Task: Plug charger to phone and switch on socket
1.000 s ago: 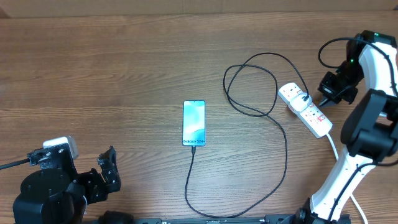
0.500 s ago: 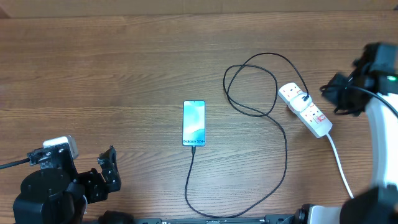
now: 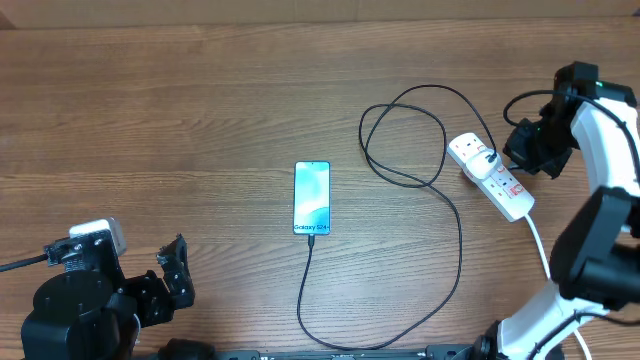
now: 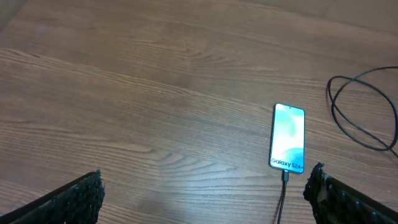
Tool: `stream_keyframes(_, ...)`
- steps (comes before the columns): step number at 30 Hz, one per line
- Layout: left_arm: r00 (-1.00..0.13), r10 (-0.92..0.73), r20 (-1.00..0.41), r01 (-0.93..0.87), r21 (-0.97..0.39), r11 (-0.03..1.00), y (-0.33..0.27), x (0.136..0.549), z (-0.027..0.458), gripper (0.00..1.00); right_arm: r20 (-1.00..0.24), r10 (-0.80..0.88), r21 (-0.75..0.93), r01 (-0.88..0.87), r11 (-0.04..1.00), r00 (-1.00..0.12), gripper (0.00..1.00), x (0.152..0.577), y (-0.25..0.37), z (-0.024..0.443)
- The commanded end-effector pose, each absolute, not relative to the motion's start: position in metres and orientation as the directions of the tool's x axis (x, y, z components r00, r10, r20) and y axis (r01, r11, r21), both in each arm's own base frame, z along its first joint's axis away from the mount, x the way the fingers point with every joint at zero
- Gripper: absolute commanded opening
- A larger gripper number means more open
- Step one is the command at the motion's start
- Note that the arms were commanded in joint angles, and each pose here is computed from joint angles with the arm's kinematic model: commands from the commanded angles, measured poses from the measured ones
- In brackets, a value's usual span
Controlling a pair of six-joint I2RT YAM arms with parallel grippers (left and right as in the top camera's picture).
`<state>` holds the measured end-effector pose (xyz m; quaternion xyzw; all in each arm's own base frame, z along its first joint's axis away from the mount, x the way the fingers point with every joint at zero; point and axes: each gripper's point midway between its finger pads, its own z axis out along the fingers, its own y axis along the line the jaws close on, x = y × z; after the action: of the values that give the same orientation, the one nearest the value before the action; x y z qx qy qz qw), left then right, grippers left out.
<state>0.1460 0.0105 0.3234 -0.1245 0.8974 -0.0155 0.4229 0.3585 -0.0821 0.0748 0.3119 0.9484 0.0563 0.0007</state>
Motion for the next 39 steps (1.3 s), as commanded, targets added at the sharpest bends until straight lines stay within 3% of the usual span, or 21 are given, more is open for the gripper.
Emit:
stream_keyframes(1,-0.605,-0.246,-0.757,-0.226,-0.133,0.965,0.013,0.146,0.323,0.99,0.013,0.593,0.138,0.589,0.796,-0.805,0.04,0.372,-0.085,0.081)
stream_keyframes(12,-0.605,-0.246,-0.757,-0.226,-0.133,0.965,0.013,0.146,0.323,1.00,0.082,0.591,0.113,0.596,0.795,-0.803,0.04,0.373,-0.086,0.046)
stream_keyframes(24,-0.605,-0.246,-0.757,-0.226,-0.133,0.965,0.013,0.146,0.323,1.00,0.067,0.590,0.123,0.594,0.795,-0.804,0.04,0.380,-0.087,0.041)
stream_keyframes(39,-0.606,-0.246,-0.757,-0.226,-0.133,0.965,0.013,0.146,0.323,1.00,0.162,0.569,0.102,0.587,0.803,-0.806,0.04,0.369,-0.082,0.020)
